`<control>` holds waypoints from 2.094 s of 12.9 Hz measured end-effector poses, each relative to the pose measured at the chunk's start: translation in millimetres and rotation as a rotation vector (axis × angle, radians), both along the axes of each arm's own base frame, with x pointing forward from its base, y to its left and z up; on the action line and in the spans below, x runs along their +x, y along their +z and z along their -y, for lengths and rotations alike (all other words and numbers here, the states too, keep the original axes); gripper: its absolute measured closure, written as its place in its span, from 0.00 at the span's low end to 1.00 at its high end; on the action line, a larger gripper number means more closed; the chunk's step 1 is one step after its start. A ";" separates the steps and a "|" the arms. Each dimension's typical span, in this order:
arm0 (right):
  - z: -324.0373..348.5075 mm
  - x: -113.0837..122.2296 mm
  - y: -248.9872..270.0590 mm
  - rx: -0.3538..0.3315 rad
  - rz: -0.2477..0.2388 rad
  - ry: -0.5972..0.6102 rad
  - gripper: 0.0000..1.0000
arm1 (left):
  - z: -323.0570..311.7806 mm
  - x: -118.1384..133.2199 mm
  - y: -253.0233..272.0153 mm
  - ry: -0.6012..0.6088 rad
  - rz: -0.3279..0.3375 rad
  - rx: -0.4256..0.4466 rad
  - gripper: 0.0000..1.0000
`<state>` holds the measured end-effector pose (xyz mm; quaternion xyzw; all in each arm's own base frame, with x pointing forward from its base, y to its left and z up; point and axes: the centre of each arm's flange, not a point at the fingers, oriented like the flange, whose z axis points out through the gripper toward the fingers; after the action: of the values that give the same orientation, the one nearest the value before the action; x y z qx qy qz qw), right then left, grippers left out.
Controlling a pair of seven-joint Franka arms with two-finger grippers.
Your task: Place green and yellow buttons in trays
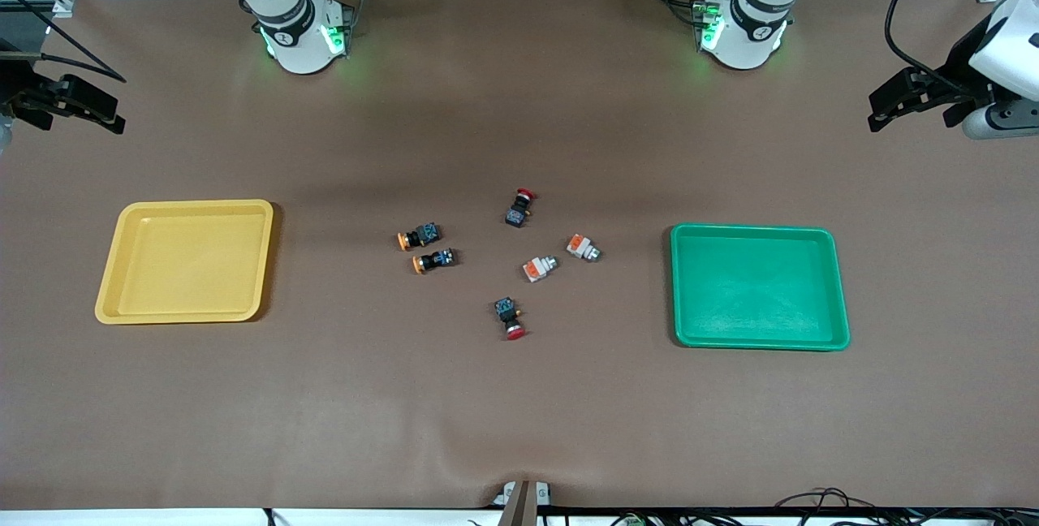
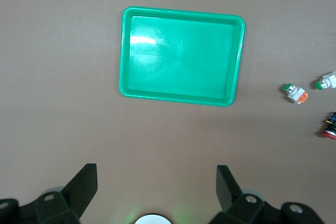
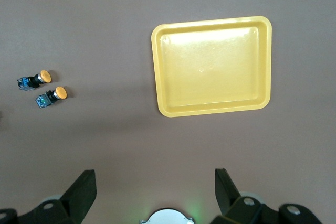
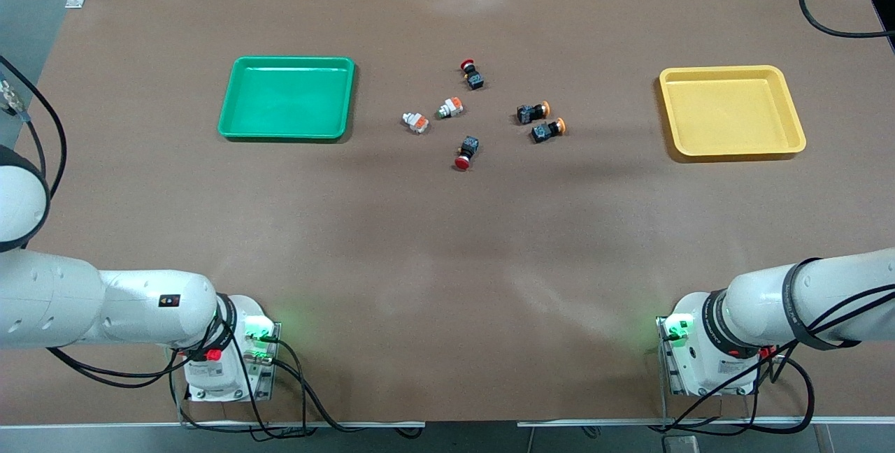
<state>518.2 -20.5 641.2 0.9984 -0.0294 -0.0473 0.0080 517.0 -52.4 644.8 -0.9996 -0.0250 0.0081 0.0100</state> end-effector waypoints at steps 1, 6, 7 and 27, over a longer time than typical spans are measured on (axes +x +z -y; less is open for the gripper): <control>0.0 0.0 0.0 0.000 0.000 0.000 0.00 | 0.0 0.0 0.0 0.000 0.000 0.000 0.00; 0.1 0.2 -0.4 0.000 -0.001 0.000 0.00 | -1.3 -0.1 0.1 0.002 -0.001 0.000 0.00; 0.1 0.4 -0.7 0.000 -0.001 0.000 0.00 | -1.3 -0.1 0.1 0.002 -0.002 0.000 0.00; 2.9 4.2 -7.9 0.000 -0.017 -0.006 0.00 | -1.2 9.4 -22.0 0.002 -0.056 0.002 0.00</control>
<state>522.4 -23.3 633.4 0.9979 -0.0323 -0.0556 0.0082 526.4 -51.1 622.8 -0.9989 -0.0258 0.0362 0.0115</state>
